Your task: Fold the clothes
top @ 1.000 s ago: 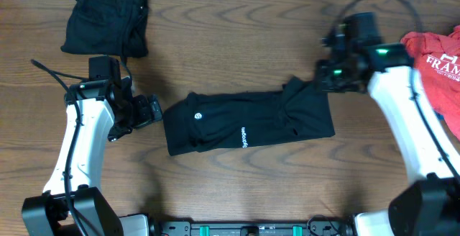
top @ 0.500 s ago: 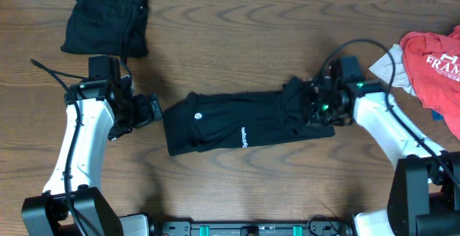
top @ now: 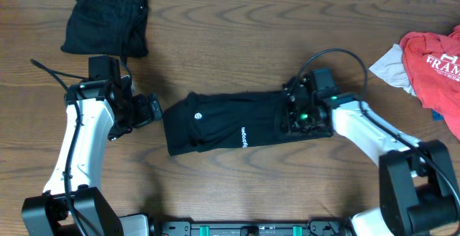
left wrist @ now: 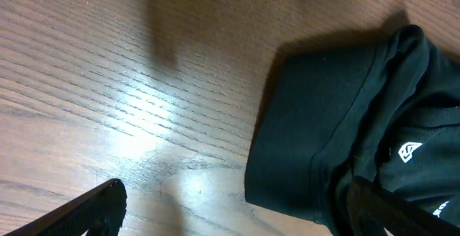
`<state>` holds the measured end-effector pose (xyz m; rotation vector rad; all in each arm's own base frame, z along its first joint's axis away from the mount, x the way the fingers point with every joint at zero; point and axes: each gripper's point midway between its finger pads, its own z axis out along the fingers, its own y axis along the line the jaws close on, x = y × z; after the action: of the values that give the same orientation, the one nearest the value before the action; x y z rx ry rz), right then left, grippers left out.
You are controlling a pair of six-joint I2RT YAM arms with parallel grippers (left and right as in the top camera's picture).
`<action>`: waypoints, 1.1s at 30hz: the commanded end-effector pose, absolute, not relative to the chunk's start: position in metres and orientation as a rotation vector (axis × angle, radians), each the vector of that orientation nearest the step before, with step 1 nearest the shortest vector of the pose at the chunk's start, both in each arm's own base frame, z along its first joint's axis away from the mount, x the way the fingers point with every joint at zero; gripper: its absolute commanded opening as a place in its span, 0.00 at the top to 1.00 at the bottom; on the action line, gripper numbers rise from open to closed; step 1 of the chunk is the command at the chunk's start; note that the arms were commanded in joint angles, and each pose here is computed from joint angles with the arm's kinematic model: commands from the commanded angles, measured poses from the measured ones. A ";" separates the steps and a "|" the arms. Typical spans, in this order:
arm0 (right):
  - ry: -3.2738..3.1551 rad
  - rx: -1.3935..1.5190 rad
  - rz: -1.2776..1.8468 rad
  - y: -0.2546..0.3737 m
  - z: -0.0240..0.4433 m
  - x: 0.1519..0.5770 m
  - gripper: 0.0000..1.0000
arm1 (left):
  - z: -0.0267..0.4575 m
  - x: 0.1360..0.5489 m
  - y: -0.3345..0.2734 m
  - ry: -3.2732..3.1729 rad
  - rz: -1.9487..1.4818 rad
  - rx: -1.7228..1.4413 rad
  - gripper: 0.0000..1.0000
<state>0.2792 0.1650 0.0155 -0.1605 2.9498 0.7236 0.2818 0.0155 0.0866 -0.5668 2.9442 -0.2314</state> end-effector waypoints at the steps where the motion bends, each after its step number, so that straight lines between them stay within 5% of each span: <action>1: 3.000 -0.159 0.763 0.178 0.007 0.266 0.99 | 0.094 0.288 0.020 2.919 -0.213 -0.566 0.02; 7: 2.950 -0.159 0.771 0.180 0.026 0.279 0.99 | 0.094 0.286 0.020 2.925 -0.213 -0.568 0.02; 19: 2.677 -0.032 0.512 0.122 0.150 0.363 0.98 | 0.094 0.285 0.020 2.929 -0.213 -0.569 0.02; 26: 2.764 0.138 0.430 0.083 0.107 0.370 0.99 | 0.094 0.285 0.020 2.928 -0.213 -0.569 0.02; 33: 2.853 0.086 0.710 0.121 0.058 0.372 0.99 | 0.094 0.285 0.020 2.929 -0.213 -0.569 0.02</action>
<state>0.3760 0.0996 0.0709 0.1223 2.8265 0.5459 0.2799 0.0153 0.0863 -0.5692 2.9519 -0.2314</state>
